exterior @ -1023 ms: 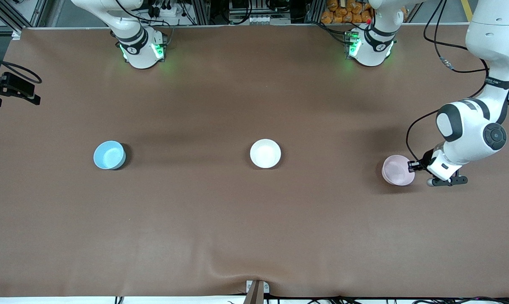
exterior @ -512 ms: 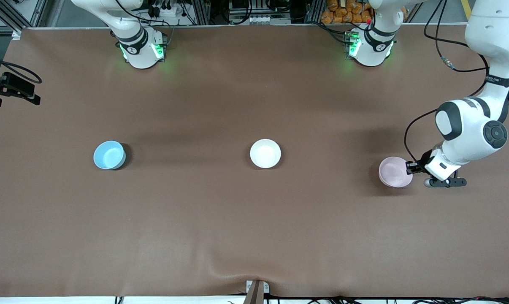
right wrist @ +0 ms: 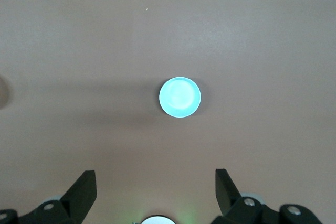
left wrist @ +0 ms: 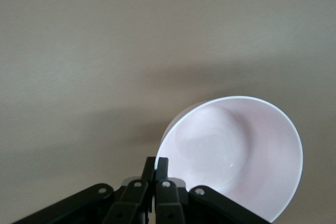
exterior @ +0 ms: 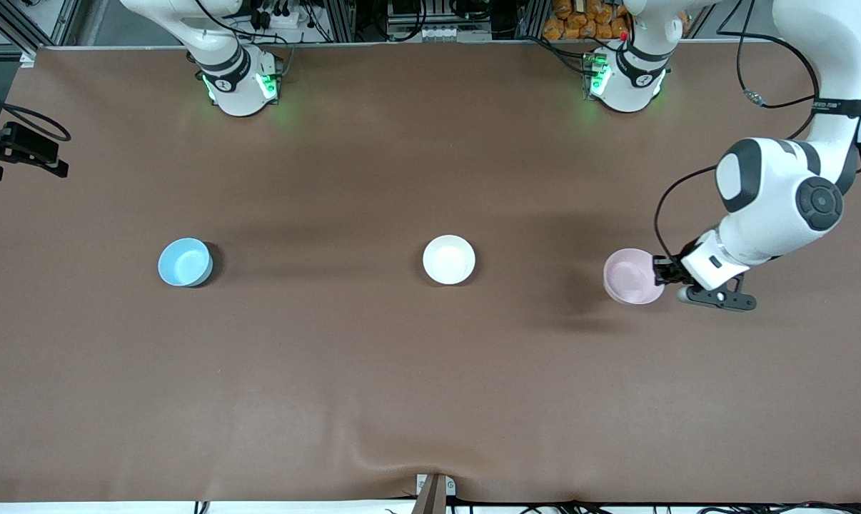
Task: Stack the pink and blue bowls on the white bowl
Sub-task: 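Lift the pink bowl with the left gripper toward the white bowl, then lower the pink bowl into the white bowl and open the left gripper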
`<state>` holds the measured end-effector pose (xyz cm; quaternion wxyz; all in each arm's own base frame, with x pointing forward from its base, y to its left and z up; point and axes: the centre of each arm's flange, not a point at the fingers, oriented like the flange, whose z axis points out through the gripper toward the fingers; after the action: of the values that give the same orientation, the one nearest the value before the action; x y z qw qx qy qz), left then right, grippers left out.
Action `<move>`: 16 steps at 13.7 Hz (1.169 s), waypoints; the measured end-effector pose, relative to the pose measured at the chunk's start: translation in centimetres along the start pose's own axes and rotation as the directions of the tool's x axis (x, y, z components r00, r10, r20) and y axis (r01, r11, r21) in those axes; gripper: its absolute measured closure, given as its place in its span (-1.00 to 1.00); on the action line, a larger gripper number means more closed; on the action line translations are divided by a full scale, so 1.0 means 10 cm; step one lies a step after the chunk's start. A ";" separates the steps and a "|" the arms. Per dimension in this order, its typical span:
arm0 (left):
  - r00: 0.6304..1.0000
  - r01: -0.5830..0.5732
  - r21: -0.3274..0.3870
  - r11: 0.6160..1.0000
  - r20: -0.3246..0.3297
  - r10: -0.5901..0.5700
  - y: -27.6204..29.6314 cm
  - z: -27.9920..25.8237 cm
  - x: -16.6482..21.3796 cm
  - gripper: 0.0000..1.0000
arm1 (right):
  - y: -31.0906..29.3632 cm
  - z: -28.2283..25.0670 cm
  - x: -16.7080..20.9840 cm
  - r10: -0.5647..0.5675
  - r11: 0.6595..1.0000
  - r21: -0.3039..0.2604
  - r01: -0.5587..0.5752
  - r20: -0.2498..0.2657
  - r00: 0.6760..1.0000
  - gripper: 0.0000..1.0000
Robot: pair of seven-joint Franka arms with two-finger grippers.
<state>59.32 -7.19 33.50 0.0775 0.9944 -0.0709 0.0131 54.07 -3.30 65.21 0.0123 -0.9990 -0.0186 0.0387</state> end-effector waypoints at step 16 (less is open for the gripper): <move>0.979 0.193 -0.178 0.965 0.097 -0.178 2.87 0.43 0.18 0.95 | 0.00 0.00 0.00 0.000 1.000 0.000 0.000 0.001 1.000 -1.00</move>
<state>57.02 -36.21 33.65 0.1681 0.9847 0.0187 -0.0408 54.07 -3.32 65.18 0.0124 -0.9990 -0.0183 0.0394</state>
